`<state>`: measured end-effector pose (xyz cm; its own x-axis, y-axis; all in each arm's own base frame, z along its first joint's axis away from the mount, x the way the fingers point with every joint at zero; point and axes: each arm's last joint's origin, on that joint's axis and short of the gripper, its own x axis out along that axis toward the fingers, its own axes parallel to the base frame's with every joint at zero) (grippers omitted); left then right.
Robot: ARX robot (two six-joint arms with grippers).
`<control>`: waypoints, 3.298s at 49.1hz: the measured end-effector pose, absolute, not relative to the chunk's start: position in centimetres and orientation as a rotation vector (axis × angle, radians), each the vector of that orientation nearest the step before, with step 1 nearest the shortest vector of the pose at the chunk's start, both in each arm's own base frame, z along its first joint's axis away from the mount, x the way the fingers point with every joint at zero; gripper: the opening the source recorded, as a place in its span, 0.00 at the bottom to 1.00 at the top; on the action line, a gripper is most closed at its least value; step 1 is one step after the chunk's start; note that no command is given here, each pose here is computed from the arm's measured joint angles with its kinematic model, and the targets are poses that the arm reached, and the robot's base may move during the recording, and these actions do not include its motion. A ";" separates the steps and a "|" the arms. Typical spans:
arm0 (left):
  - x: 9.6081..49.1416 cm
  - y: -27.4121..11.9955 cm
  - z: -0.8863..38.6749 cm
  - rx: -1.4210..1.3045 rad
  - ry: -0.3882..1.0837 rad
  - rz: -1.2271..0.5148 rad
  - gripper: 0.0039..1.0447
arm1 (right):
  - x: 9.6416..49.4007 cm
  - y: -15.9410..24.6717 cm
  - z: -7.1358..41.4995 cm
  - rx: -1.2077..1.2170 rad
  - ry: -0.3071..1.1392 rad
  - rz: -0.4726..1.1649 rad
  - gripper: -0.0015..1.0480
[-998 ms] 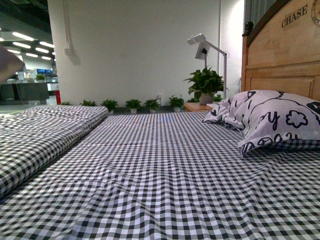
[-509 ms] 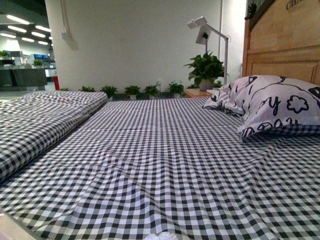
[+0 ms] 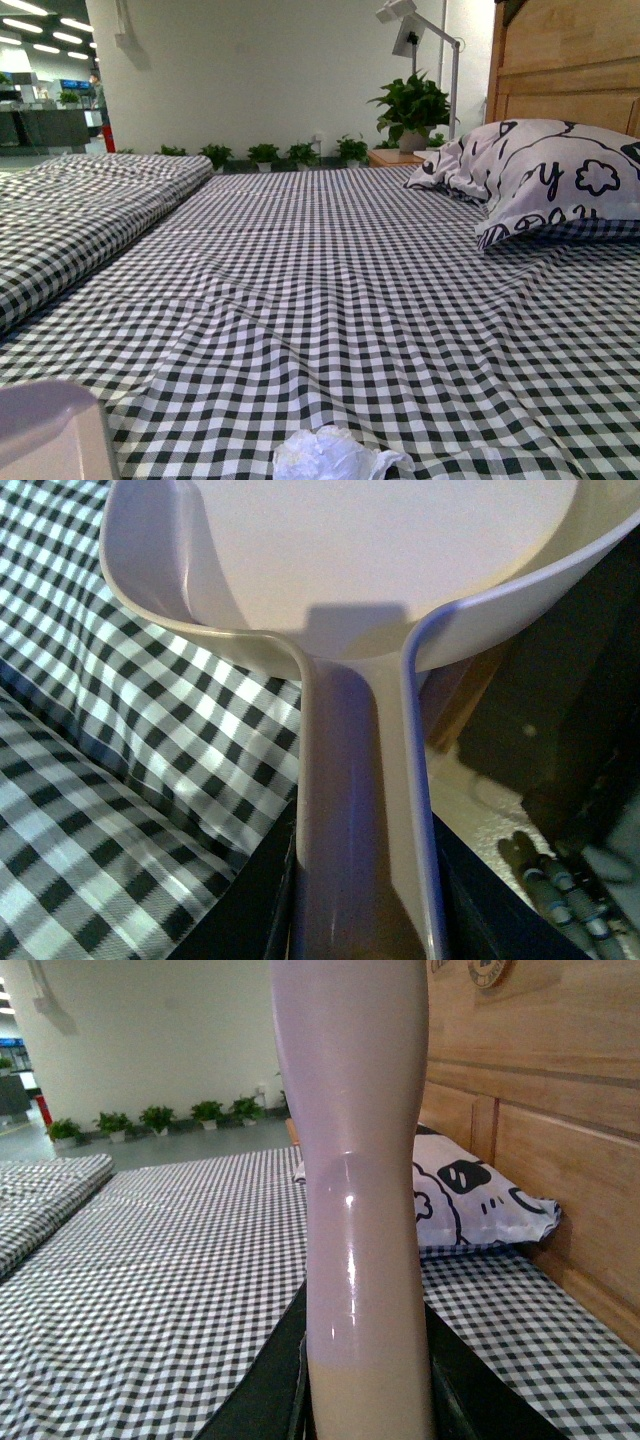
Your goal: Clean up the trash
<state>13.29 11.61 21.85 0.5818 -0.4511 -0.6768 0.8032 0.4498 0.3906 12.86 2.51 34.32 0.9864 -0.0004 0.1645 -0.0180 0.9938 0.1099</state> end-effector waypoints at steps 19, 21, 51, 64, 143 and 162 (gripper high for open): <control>20.1 8.8 24.8 0.972 0.354 -0.890 0.27 | 12.9 2.5 34.3 0.111 -0.165 0.011 0.19; 20.2 8.6 24.8 0.962 0.356 -0.892 0.27 | 12.9 2.5 34.3 0.111 -0.165 0.011 0.19; 19.9 7.2 23.0 0.854 0.475 -0.940 0.27 | 12.9 2.5 34.3 0.112 -0.165 0.011 0.19; 20.0 7.0 22.9 0.841 0.495 -0.936 0.27 | 12.9 2.5 34.3 0.111 -0.165 0.011 0.19; 20.0 7.0 22.9 0.838 0.497 -0.938 0.27 | 18.6 10.3 22.9 -0.427 1.122 0.435 0.19; 20.0 7.0 22.9 0.838 0.498 -0.938 0.27 | 11.9 13.8 25.2 -0.240 1.232 1.037 0.19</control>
<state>20.04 6.96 22.90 0.5169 -0.4978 -0.6964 0.8557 0.3224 0.4047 11.89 13.76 25.18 -0.0338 0.5177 -0.8549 -0.7539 0.5483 0.3619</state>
